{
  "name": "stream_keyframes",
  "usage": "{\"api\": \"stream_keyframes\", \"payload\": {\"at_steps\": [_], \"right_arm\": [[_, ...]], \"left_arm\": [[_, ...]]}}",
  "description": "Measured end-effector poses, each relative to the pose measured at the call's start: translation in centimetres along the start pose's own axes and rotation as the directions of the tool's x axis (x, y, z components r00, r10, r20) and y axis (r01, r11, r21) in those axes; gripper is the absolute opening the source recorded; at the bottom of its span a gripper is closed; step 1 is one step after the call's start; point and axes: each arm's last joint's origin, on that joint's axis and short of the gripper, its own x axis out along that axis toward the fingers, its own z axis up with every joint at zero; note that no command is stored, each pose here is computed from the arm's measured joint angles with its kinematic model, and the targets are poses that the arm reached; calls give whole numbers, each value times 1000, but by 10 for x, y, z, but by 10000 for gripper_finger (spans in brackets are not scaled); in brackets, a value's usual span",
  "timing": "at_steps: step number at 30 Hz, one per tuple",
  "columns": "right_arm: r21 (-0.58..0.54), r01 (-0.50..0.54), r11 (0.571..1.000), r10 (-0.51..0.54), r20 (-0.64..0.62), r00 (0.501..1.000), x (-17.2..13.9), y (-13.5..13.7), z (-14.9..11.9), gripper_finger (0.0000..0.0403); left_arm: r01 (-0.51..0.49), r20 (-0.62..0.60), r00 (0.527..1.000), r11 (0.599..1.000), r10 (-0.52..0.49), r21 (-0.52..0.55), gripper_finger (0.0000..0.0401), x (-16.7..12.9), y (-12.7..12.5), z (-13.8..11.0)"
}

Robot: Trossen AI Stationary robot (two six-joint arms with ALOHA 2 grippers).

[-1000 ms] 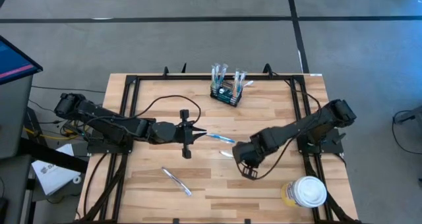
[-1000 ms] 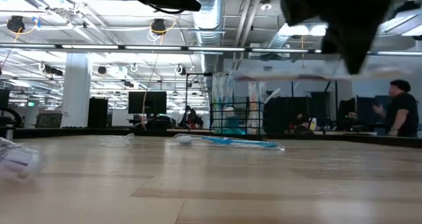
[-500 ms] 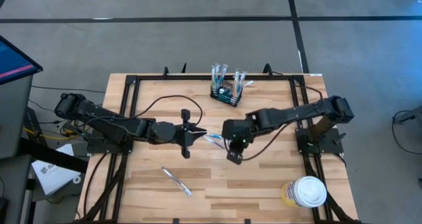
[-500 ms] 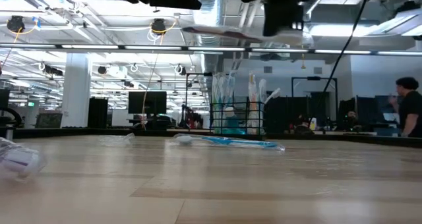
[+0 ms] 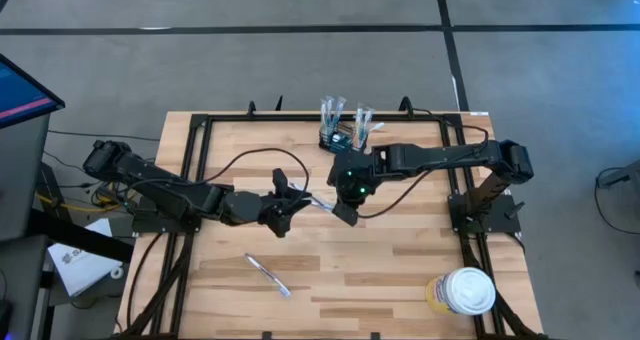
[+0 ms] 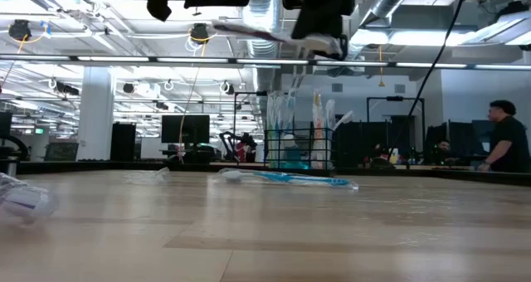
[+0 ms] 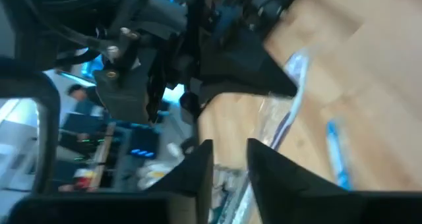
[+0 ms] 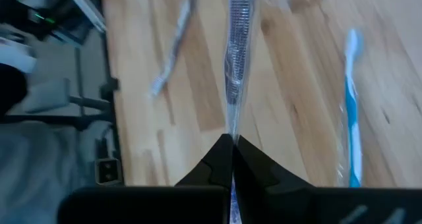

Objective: Pick & Place toothbrushing station
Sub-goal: Put the right violet toothbrush into the mesh organizer

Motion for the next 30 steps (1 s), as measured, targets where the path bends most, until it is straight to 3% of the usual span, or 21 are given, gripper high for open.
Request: {"api": "stream_keyframes", "payload": {"at_steps": [7, 14, 20, 30], "right_arm": [[-27, -121, 992, 123, 95, 988, -8, -11, 19, 0], [-78, -213, 974, 224, 185, 957, -16, -15, 34, 0], [-132, -253, 958, 279, 251, 927, -20, -13, 43, 0], [-196, -279, 940, 328, 302, 895, -24, -11, 50, 0]], "left_arm": [[-23, -33, 999, 986, 28, 167, 167, 0, 1, -1], [-31, -65, 996, 938, 57, 345, 224, 0, 2, -2], [-28, -63, 996, 881, 66, 473, 220, 0, 3, -1], [-100, -64, 984, 822, 164, 560, 166, -1, 11, 3]]}}
